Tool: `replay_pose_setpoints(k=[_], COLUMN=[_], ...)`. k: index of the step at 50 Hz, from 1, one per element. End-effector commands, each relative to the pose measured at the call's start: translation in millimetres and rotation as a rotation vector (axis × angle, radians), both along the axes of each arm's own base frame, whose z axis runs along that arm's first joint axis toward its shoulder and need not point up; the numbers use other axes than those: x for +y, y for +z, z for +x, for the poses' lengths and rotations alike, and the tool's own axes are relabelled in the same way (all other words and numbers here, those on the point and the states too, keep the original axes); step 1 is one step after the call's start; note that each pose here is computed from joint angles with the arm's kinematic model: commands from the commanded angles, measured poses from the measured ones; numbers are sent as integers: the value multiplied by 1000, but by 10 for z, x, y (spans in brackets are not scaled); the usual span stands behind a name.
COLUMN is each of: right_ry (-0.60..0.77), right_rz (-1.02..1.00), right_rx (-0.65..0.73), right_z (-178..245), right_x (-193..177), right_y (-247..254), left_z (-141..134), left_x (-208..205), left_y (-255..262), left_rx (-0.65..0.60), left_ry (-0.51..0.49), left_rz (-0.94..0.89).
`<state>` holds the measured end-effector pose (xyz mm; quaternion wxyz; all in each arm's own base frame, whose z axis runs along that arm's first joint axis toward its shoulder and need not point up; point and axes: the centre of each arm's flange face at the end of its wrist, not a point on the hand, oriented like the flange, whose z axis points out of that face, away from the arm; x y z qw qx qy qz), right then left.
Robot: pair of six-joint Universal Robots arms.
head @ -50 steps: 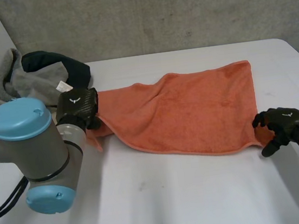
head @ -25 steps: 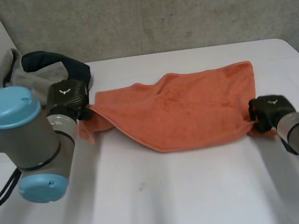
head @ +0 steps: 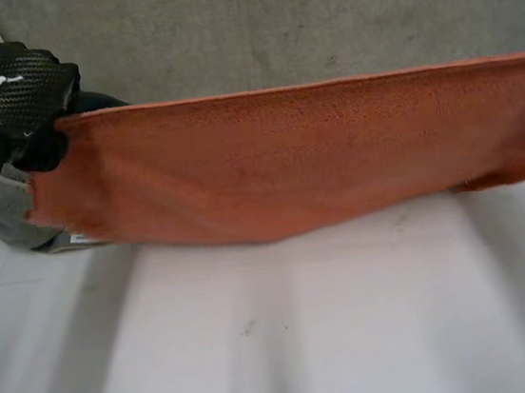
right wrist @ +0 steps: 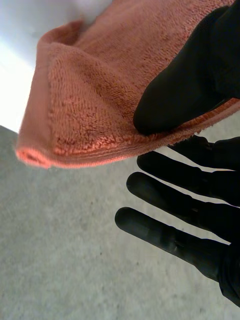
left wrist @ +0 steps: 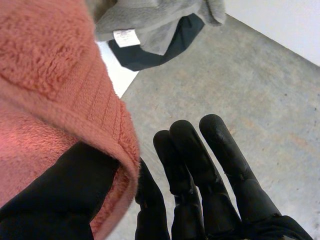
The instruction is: Fold the laundry.
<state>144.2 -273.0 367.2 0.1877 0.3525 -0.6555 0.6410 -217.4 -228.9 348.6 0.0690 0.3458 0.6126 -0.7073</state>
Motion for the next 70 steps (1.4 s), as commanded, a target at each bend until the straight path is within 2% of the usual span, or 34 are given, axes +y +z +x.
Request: replay_pose_setpoints(k=[1,5,6,10,11,14,16,19,20,22,25,30,37,45,46,51,57,62,70], right_ry=[35,36,32,-33,-61,-81,-72,-49,-44,-35,-27,-29,-22,33,34,17,-16,-11,-24], right_rz=[221,318,316,213,106,-93,-320,-577,-636,-764,-795,-766,-610,-230,-145,30,174,191,186], right_rx=[68,62,62,38,9,-71,-185,-315,-335,-369,-376,-372,-332,-266,-257,-230,-190,-156,-155], right_z=[7,78,104,201,236,317,400,424,412,398,401,397,424,457,461,412,308,273,219], right_x=[-237,-487,-536,-870,-1043,-1258,-1382,-1421,-1402,-1321,-1283,-1279,-1317,-1211,-1167,-1004,-861,-831,-850], right_y=[-478,-840,-874,-937,-839,-566,-194,241,360,629,709,631,152,-805,-1049,-1593,-2077,-2141,-2104], left_z=[-95,-215,-309,-541,-580,-744,-824,-889,-890,-875,-824,-810,-800,-736,-734,-676,-579,-441,-214], left_x=[-236,-554,-758,-1089,-1184,-1491,-1628,-1642,-1627,-1613,-1541,-1499,-1501,-1254,-1228,-1064,-980,-1033,-1140], left_y=[-578,-955,-1066,-1090,-1036,-669,-287,136,366,491,720,632,-217,-1127,-1212,-1702,-2059,-2213,-2316], left_rx=[-149,-188,-187,-155,-141,-50,24,129,210,269,350,334,222,114,105,49,18,-2,-115], left_ry=[-15,-27,-28,-50,-47,-33,-20,-20,-16,-10,1,2,6,-4,-6,-26,-25,12,70], left_rz=[129,171,141,30,-14,-217,-394,-571,-663,-711,-785,-729,-468,-215,-193,-66,9,37,34])
